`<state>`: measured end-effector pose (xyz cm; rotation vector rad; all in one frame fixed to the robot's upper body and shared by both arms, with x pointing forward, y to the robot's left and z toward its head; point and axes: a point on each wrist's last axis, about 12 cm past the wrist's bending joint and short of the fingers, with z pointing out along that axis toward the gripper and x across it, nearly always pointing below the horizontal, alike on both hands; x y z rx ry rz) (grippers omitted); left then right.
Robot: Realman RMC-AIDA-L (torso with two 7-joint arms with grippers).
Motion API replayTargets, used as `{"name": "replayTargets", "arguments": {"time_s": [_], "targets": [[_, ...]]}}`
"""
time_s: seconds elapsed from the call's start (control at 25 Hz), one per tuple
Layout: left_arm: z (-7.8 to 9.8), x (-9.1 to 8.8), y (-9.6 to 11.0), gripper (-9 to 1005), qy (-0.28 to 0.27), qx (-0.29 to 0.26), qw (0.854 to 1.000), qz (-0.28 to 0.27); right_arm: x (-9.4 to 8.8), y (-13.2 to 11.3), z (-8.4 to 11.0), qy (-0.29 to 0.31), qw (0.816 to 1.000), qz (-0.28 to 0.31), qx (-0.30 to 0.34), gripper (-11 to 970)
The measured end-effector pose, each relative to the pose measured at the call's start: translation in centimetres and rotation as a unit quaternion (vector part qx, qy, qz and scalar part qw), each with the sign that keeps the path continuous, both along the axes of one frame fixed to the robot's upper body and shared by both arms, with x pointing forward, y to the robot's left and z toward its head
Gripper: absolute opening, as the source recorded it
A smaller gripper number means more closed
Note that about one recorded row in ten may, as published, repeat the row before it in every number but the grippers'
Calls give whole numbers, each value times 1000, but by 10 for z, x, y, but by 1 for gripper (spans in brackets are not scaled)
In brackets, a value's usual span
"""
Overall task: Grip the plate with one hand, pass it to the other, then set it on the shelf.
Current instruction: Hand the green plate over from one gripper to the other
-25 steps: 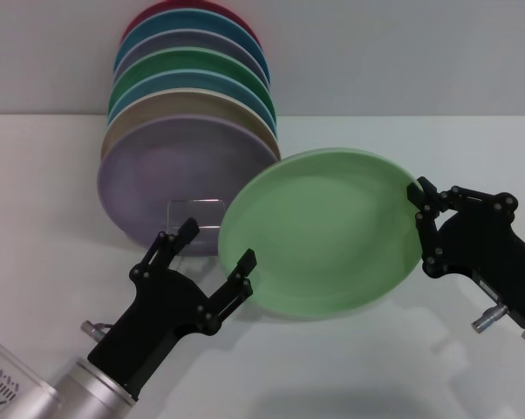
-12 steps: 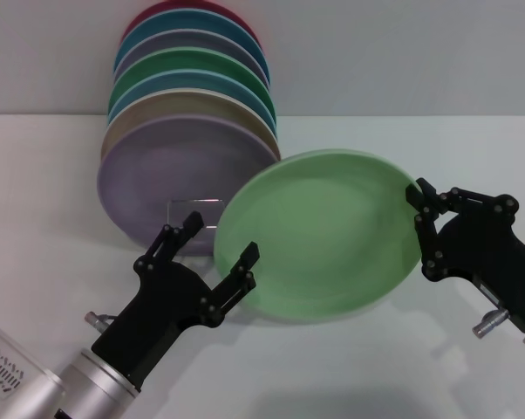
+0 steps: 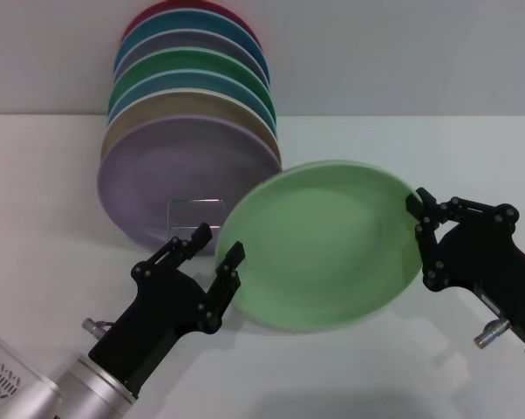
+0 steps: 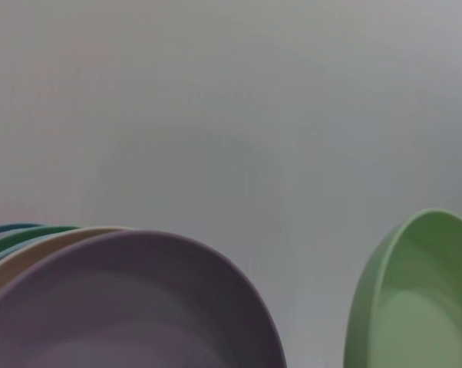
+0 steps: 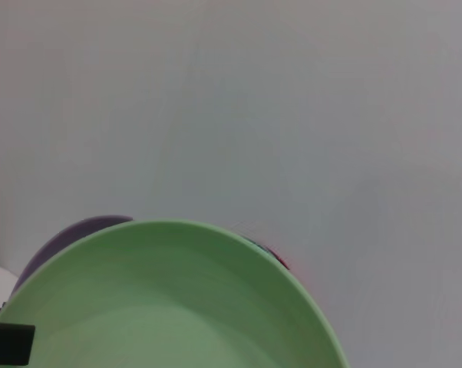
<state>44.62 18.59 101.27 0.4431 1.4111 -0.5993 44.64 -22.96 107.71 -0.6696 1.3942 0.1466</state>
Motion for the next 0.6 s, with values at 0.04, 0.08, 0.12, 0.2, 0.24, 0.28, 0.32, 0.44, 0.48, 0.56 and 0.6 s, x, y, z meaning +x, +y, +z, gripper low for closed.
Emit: {"name": "replayTargets", "arguments": {"time_s": [0.04, 0.08, 0.12, 0.2, 0.24, 0.28, 0.32, 0.44, 0.48, 0.56, 0.6], "targets": [[0, -1, 0, 578, 1, 0, 1000, 0, 0, 0, 0, 0, 1000, 1, -1, 19], [-1, -1, 0, 541, 1, 0, 1000, -1, -1, 0, -1, 1, 1000, 1, -2, 19], [-1, -2, 0, 505, 2, 1, 1000, -3, -1, 0, -1, 1, 1000, 0, -3, 19], [-1, -3, -1, 480, 3, 0, 1000, -3, -2, 0, -1, 2, 1000, 0, -3, 20], [-1, -3, -1, 468, 3, 0, 1000, -3, -2, 0, -1, 2, 1000, 0, -3, 20], [-2, -3, -1, 455, 4, 0, 1000, -4, -2, 0, -1, 2, 1000, 1, -4, 20], [-2, -4, -2, 443, 5, 1, 1000, -6, -3, 0, -2, 3, 1000, 1, -6, 20], [-3, -5, -2, 443, 6, 2, 1000, -7, -3, -1, -2, 3, 1000, 2, -7, 20], [-3, -5, -2, 443, 7, 3, 1000, -8, -3, -1, -2, 3, 1000, 2, -7, 20], [-4, -5, -3, 444, 12, 5, 1000, -8, -3, -1, -2, 3, 1000, 2, -7, 20], [-4, -5, -3, 444, 12, 5, 1000, -8, -4, -1, -2, 2, 1000, 3, -7, 20]]}}
